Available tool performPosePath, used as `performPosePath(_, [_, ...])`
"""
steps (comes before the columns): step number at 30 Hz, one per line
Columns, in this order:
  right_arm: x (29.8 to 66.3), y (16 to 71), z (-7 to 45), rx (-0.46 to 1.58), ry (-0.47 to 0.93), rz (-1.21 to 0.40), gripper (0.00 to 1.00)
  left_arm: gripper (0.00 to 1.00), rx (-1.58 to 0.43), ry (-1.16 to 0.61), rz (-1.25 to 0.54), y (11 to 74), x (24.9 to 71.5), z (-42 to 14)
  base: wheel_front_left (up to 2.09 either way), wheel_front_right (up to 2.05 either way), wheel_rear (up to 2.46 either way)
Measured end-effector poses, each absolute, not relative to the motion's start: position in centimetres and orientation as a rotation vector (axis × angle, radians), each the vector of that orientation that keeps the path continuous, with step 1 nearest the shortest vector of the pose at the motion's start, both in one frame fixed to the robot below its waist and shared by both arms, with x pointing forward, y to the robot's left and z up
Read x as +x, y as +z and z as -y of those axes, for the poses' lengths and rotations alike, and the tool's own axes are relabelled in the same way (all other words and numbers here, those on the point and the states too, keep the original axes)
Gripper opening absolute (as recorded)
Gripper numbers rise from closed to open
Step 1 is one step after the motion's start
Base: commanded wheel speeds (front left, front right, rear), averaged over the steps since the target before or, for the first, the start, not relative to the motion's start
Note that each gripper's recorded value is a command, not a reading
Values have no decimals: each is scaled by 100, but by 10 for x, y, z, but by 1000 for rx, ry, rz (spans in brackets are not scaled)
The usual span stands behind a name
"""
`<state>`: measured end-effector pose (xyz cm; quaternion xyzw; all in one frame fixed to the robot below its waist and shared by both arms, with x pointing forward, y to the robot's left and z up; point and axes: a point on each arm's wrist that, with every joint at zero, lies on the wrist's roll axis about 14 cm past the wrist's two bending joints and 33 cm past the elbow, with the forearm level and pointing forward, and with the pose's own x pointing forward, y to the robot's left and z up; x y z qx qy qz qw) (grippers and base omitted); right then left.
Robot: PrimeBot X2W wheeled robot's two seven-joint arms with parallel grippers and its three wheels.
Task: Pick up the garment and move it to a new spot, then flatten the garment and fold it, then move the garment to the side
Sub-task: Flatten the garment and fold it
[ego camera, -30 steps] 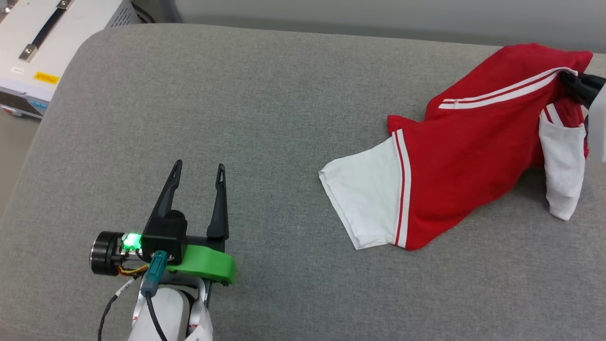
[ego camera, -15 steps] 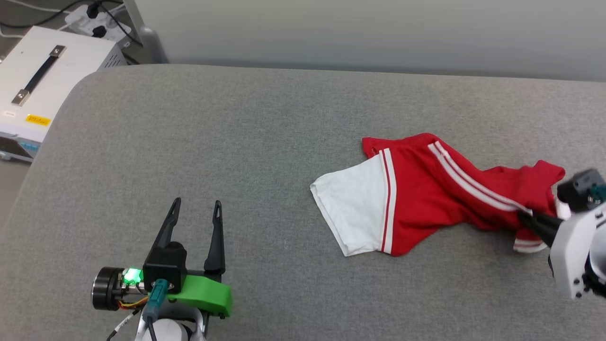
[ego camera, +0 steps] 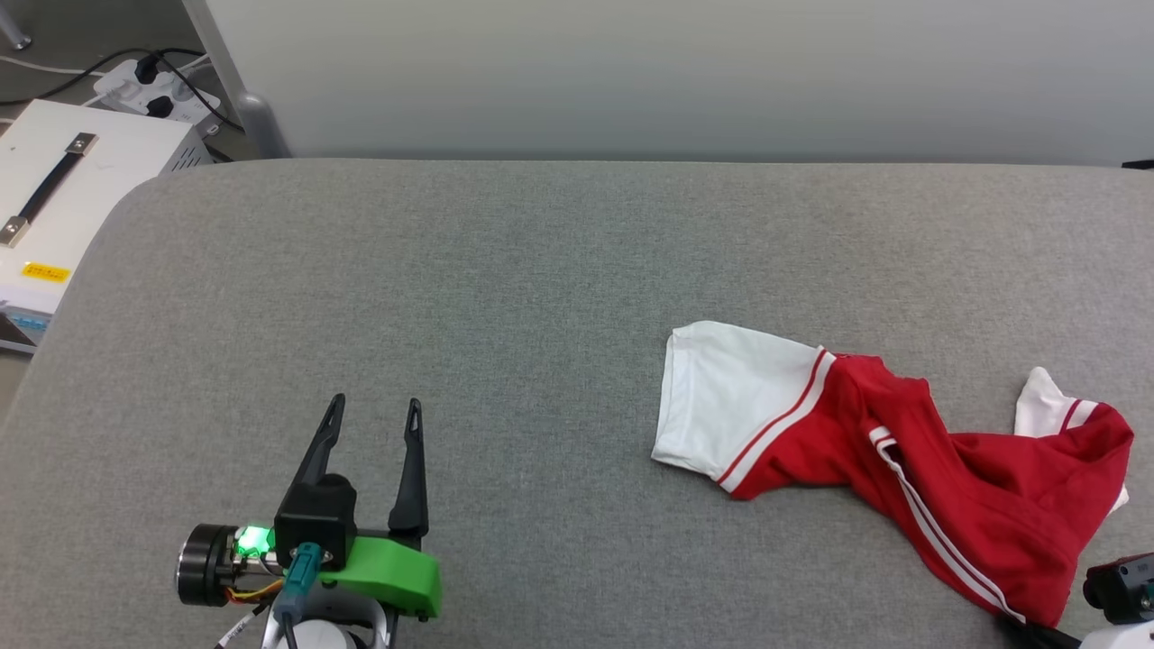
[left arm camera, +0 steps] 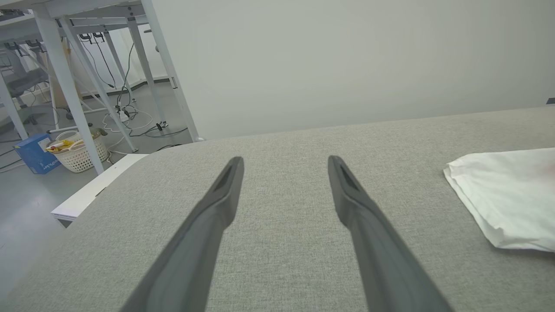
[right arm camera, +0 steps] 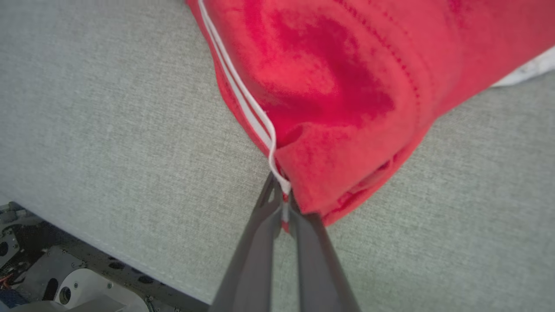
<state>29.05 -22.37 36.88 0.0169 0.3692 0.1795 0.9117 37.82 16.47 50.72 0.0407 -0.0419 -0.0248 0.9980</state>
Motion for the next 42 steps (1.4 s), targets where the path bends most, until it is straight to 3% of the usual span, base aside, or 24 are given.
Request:
performPosePath(1, [293,371,225,31,360,-736,0,100,82,-51,82,507,378,-164,0,0,0])
performPosePath(2, [297,374,227,33,344,-707,22,100,81,-52,80,506,378,-164,0,0,0])
performPosePath(3, [301,378,229,38,329,-676,71,100,81,-53,77,505,377,-164,0,0,0])
performPosePath(4, [303,382,230,35,325,-653,100,100,81,-54,74,504,376,-163,0,0,0])
performPosePath(16, [344,492,240,-35,275,-265,100,100,81,-71,84,507,372,-158,0,0,0])
performPosePath(25, [377,558,228,-153,315,-157,100,100,80,-72,71,503,374,-158,0,0,0])
performPosePath(29, [393,554,222,-201,361,-259,100,100,82,-66,72,503,376,-161,0,0,0])
performPosePath(39, [396,464,238,-233,372,-746,100,100,91,-46,67,501,384,-168,0,0,0])
performPosePath(42, [401,445,242,-227,357,-808,100,100,90,-44,63,499,389,-168,0,0,0])
